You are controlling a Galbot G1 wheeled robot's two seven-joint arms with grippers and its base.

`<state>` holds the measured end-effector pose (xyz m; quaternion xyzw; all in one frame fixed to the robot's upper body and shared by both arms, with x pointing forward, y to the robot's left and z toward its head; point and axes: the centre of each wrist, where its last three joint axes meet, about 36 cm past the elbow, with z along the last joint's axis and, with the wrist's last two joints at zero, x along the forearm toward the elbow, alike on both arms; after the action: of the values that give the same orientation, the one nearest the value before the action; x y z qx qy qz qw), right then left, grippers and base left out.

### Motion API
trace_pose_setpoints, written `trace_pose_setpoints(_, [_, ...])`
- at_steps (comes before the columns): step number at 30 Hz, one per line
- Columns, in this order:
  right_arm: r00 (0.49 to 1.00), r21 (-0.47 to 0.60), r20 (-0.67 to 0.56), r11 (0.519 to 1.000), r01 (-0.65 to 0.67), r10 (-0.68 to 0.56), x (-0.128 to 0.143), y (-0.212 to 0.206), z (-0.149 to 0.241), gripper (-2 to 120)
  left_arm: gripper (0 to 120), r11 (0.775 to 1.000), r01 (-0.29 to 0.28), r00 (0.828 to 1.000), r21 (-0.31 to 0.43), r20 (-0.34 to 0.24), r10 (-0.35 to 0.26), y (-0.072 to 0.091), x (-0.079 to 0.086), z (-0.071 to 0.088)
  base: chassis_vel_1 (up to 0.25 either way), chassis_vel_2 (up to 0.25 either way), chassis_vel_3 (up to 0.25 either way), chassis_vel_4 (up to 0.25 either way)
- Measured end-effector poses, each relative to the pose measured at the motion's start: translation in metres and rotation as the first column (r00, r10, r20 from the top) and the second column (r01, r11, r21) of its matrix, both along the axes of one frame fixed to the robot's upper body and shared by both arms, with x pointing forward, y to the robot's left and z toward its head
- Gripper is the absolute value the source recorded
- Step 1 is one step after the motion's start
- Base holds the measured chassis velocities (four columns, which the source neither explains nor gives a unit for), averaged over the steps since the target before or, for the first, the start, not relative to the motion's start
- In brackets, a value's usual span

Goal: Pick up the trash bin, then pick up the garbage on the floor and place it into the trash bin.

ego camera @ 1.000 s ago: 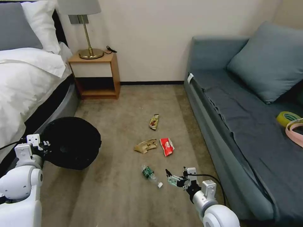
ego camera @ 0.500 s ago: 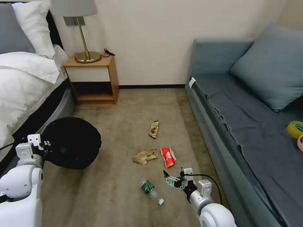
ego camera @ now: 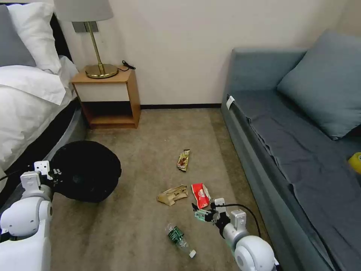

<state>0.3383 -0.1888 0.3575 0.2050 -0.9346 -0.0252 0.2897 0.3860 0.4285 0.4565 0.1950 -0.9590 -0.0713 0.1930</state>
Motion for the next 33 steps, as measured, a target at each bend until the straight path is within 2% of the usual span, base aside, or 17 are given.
trace_pose_setpoints(5, [0.997, -0.088, -0.019, 0.993, -0.081, 0.080, 0.029, -0.020, 0.006, 100, 1, 0.999, 0.033, 0.999, -0.008, -0.005, -0.033, -0.007, 0.014, -0.009, 0.000, 0.000, 0.000, 0.000])
trace_pose_setpoints(9, [0.990, -0.118, -0.040, 0.984, -0.136, 0.133, 0.047, -0.024, 0.012, 100, 1, 0.999, 0.041, 0.999, -0.009, -0.006, -0.041, -0.010, 0.016, -0.010, 0.000, 0.000, 0.000, 0.000])
trace_pose_setpoints(13, [0.972, -0.133, -0.083, 0.964, -0.230, 0.221, 0.065, -0.019, 0.019, 100, 1, 0.999, 0.043, 0.999, -0.002, -0.001, -0.043, -0.009, 0.018, -0.006, 0.000, 0.000, 0.000, 0.000])
trace_pose_setpoints(16, [0.965, -0.137, -0.092, 0.956, -0.258, 0.247, 0.069, -0.016, 0.019, 100, 1, 0.999, 0.044, 0.999, 0.000, 0.003, -0.044, -0.009, 0.019, -0.004, 0.000, 0.000, 0.000, 0.000])
trace_pose_setpoints(19, [0.931, -0.143, -0.138, 0.923, -0.357, 0.338, 0.081, -0.001, 0.016, 100, 1, 0.999, 0.052, 0.999, 0.008, 0.011, -0.052, -0.009, 0.023, 0.004, 0.000, 0.000, 0.000, 0.000])
trace_pose_setpoints(23, [0.918, -0.144, -0.153, 0.911, -0.387, 0.366, 0.085, 0.004, 0.014, 100, 1, 0.998, 0.057, 0.998, 0.010, 0.009, -0.057, -0.010, 0.024, 0.005, 0.000, 0.000, 0.000, 0.000])
trace_pose_setpoints(25, [0.883, -0.153, -0.197, 0.876, -0.458, 0.427, 0.100, 0.019, 0.007, 100, 1, 0.998, 0.069, 0.998, 0.013, 0.002, -0.069, -0.016, 0.026, 0.003, 0.000, 0.000, 0.000, 0.000])
trace_pose_setpoints(30, [0.862, -0.170, -0.224, 0.853, -0.494, 0.454, 0.112, 0.026, -0.001, 100, 1, 0.997, 0.076, 0.997, 0.012, -0.006, -0.076, -0.023, 0.027, -0.002, 0.000, 0.000, 0.000, 0.000])
trace_pose_setpoints(33, [0.836, -0.207, -0.290, 0.822, -0.531, 0.466, 0.119, 0.035, -0.032, 100, 1, 0.996, 0.090, 0.996, 0.013, -0.019, -0.090, -0.032, 0.030, -0.012, 0.000, 0.000, 0.000, 0.000])
